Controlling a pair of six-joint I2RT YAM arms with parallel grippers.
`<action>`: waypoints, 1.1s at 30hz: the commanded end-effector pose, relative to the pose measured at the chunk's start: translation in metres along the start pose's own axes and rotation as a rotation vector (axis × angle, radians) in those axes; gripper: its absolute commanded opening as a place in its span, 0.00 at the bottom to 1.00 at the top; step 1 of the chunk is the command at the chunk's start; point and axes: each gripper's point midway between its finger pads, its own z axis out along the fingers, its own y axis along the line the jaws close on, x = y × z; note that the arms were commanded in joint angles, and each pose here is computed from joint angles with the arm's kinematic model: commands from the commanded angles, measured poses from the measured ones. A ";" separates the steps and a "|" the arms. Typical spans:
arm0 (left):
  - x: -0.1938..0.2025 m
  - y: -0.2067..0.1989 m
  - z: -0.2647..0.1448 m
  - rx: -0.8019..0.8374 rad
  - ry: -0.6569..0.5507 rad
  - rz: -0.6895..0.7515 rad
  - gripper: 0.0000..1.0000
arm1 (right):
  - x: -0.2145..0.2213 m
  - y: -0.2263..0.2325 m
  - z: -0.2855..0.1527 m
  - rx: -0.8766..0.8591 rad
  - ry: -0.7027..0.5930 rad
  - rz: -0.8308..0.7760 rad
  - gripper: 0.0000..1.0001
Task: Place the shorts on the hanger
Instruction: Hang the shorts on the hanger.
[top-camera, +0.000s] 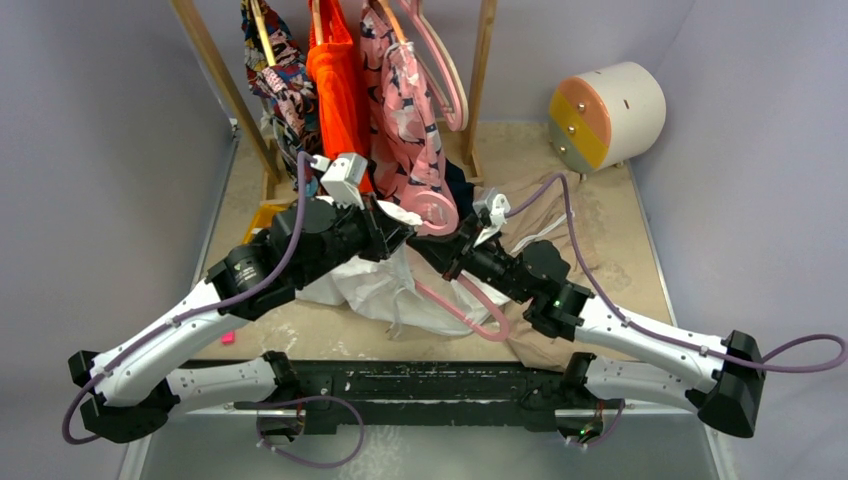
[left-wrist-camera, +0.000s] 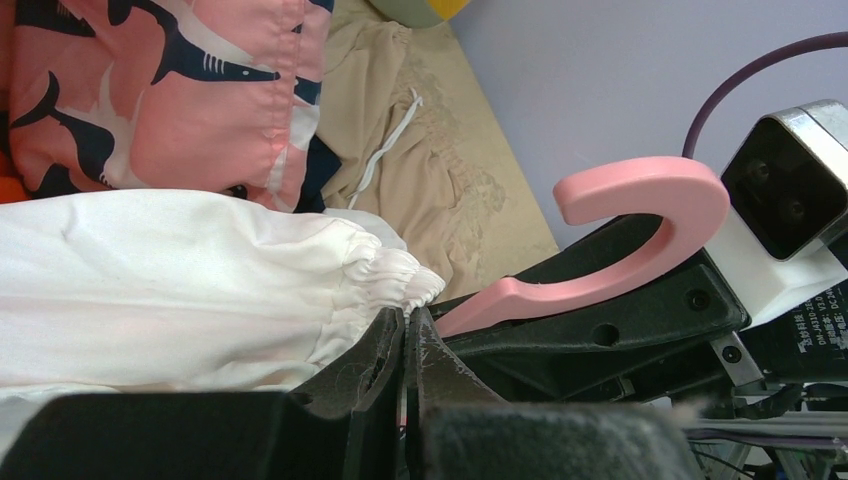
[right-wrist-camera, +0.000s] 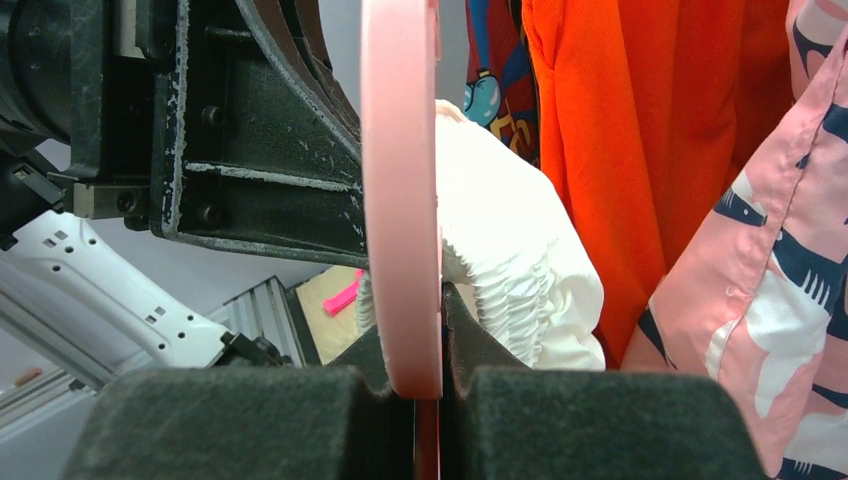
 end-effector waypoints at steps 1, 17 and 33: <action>-0.019 -0.037 -0.011 0.141 -0.028 -0.057 0.00 | -0.078 0.023 -0.012 -0.068 -0.266 -0.028 0.00; -0.088 -0.135 -0.074 0.516 -0.090 -0.099 0.65 | -0.179 0.075 -0.098 -0.248 -0.476 -0.136 0.00; -0.164 -0.146 -0.221 0.685 -0.457 0.161 0.72 | -0.250 0.104 -0.148 -0.299 -0.540 -0.263 0.00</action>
